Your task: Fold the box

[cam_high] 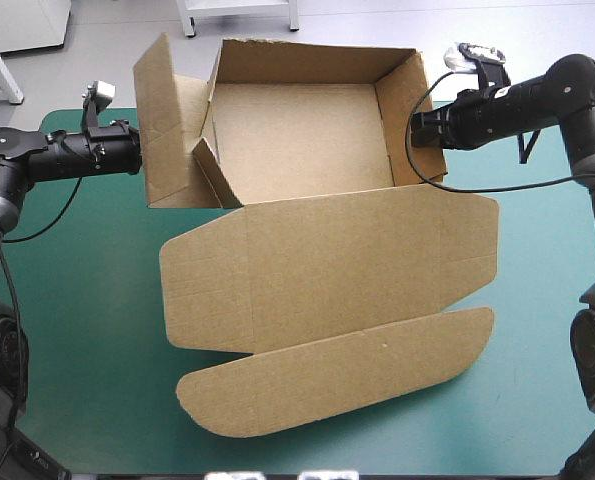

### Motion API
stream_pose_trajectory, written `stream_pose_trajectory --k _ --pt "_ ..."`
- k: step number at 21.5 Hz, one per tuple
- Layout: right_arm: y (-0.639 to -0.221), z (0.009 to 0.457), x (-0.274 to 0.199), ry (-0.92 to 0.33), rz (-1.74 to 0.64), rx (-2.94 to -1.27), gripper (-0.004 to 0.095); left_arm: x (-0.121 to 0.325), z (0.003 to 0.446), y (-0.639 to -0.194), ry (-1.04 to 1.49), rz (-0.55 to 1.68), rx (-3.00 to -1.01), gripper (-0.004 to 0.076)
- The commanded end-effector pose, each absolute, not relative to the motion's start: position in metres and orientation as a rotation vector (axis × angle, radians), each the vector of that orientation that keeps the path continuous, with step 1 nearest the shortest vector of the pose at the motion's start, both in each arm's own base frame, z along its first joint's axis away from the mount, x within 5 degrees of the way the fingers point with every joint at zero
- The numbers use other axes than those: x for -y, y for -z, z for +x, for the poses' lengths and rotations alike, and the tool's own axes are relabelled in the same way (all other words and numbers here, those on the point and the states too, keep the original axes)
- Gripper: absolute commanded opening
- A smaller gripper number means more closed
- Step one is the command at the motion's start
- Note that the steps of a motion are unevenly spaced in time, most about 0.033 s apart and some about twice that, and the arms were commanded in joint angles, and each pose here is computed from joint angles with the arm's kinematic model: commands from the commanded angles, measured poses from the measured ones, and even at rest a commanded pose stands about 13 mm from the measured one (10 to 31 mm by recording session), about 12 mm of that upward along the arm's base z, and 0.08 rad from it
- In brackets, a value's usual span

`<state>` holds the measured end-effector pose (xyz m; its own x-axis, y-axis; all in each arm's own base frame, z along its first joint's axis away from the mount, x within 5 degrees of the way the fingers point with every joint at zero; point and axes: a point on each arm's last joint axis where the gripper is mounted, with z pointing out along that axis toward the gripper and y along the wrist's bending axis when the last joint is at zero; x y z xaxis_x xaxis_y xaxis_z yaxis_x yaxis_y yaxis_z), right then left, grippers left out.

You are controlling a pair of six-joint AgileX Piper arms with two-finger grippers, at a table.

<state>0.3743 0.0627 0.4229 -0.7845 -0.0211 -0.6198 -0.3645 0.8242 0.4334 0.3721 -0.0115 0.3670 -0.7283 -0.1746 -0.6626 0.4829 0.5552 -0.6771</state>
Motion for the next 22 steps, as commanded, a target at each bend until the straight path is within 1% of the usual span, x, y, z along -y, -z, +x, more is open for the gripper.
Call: stream_pose_trajectory --k 1,6,10,14,16,20,22 --pt "-0.437 0.37 -0.071 -0.781 -0.303 -2.312 -0.0012 0.025 0.35 -0.405 1.296 0.345 -1.963 -0.0008" --pt "-0.423 0.379 -0.087 -0.698 -0.34 -2.347 -0.0011 0.026 0.347 -0.411 1.317 0.34 -1.93 -0.0008" --pt "-0.41 0.387 -0.095 -0.7 -0.34 -2.38 -0.0011 0.033 0.346 -0.411 1.339 0.344 -1.944 -0.0008" --pt "-0.395 0.396 -0.097 -0.666 -0.341 -2.426 -0.0011 0.049 0.344 -0.411 1.373 0.386 -1.952 -0.0008" --pt "-0.394 0.397 -0.099 -0.666 -0.345 -2.43 -0.0011 0.053 0.344 -0.411 1.383 0.394 -1.954 -0.0008" --pt "-0.391 0.399 -0.097 -0.616 -0.339 -2.445 -0.0011 0.053 0.344 -0.412 1.409 0.354 -1.971 -0.0008" --pt "-0.389 0.4 -0.097 -0.613 -0.337 -2.453 -0.0011 0.053 0.343 -0.413 1.398 0.347 -1.993 0.0006"
